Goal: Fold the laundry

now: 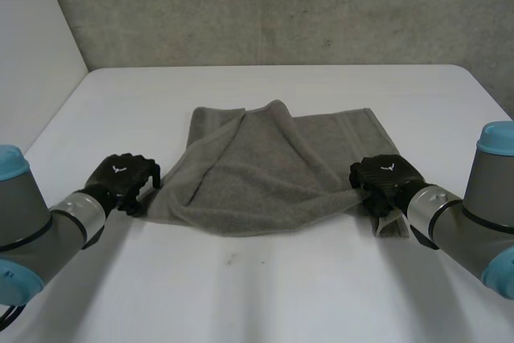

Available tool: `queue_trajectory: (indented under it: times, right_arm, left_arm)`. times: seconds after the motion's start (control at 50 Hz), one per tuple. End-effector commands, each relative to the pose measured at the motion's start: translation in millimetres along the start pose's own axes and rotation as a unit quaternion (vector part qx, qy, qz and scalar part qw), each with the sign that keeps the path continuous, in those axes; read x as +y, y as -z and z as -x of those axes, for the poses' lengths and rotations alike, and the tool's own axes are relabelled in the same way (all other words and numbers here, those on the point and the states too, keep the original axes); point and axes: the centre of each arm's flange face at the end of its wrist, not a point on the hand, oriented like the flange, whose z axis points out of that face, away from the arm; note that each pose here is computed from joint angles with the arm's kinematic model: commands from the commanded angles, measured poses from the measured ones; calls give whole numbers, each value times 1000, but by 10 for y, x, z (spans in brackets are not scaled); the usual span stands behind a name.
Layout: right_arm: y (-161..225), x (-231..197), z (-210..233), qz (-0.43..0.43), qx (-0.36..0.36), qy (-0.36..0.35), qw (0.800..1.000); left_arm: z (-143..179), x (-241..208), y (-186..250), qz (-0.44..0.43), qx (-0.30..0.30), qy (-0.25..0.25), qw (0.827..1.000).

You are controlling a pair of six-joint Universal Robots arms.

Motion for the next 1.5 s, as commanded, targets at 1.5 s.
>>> queue_trajectory:
  times: [1.5]
  right_arm:
    - [351,-604,-111,-6,20,117,993]
  left_arm:
    - [-489,-176,583,48,14,-12,999]
